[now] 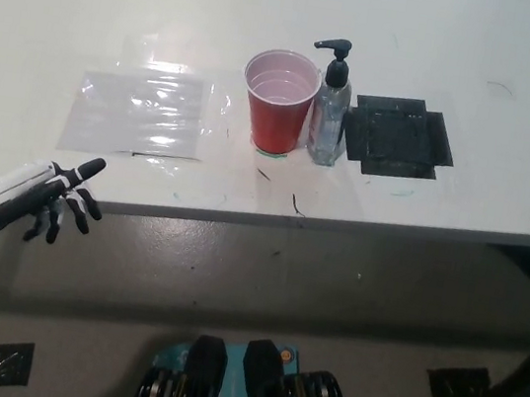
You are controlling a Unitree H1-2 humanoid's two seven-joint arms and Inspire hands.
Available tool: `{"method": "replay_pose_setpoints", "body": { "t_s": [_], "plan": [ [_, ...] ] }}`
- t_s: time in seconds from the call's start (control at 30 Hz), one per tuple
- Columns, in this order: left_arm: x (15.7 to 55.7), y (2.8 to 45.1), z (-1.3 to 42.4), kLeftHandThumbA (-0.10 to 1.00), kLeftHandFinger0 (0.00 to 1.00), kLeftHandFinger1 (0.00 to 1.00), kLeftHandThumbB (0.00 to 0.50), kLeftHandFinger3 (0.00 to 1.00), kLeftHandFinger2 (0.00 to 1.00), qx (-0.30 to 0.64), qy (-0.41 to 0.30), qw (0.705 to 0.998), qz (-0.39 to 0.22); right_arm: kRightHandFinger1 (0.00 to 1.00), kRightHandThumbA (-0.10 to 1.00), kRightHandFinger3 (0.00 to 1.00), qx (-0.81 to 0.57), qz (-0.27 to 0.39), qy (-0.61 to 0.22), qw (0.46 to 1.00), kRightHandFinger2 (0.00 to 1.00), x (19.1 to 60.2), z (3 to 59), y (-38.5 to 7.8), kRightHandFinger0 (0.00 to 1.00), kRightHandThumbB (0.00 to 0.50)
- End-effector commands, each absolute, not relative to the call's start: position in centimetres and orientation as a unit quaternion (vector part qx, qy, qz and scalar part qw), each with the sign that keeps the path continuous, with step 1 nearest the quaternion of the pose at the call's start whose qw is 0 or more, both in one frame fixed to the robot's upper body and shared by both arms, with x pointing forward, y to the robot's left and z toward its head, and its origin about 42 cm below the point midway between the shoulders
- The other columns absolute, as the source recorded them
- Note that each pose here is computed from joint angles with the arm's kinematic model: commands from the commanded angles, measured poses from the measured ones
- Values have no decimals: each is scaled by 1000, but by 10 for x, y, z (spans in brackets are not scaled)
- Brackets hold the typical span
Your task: The robot uses its right hand to press the hand soap kept in the middle of the table to get liquid hand soap out
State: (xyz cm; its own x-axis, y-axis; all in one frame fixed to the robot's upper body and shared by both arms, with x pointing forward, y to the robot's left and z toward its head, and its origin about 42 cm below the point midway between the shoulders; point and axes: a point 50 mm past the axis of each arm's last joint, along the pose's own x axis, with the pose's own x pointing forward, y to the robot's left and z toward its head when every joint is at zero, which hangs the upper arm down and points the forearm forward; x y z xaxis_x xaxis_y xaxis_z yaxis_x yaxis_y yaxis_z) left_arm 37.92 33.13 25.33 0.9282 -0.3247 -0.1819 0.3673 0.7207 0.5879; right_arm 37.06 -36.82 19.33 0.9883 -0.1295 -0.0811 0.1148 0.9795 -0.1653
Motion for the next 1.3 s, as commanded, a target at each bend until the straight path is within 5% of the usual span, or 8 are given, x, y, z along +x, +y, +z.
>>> {"method": "replay_pose_setpoints", "body": {
  "t_s": [0.0,0.2,0.37,0.53,0.73,0.77,0.93,1.27],
  "plan": [
    [380,336,272,1000,123,223,157,646,390,337,25,924,-180,840,365,1000,-62,-60,18,996,962,373,214,-373,659,97],
    [380,335,272,1000,109,212,161,645,389,337,24,923,-182,934,344,1000,-52,-51,-17,997,1000,383,247,-372,736,56],
    [380,336,272,1000,105,214,148,658,391,342,24,922,-181,931,383,1000,-93,-28,-88,991,998,409,318,-365,734,86],
    [381,337,271,1000,107,217,165,651,386,342,26,922,-182,921,371,1000,-133,-7,-152,979,1000,428,374,-354,744,52],
    [379,336,269,1000,92,201,142,642,372,340,26,922,-183,948,491,1000,-209,34,-215,953,1000,446,448,-299,847,26],
    [379,336,269,1000,99,206,142,646,377,340,26,922,-185,991,590,1000,-214,49,-220,951,1000,451,456,-288,915,38],
    [378,335,268,1000,97,195,137,658,373,343,31,920,-187,970,962,1000,-248,82,-228,938,1000,476,465,-260,912,165],
    [378,334,266,1000,93,189,172,669,385,343,38,919,-190,978,1000,1000,-329,126,-254,901,990,500,473,-184,1000,302]
  ]
}}
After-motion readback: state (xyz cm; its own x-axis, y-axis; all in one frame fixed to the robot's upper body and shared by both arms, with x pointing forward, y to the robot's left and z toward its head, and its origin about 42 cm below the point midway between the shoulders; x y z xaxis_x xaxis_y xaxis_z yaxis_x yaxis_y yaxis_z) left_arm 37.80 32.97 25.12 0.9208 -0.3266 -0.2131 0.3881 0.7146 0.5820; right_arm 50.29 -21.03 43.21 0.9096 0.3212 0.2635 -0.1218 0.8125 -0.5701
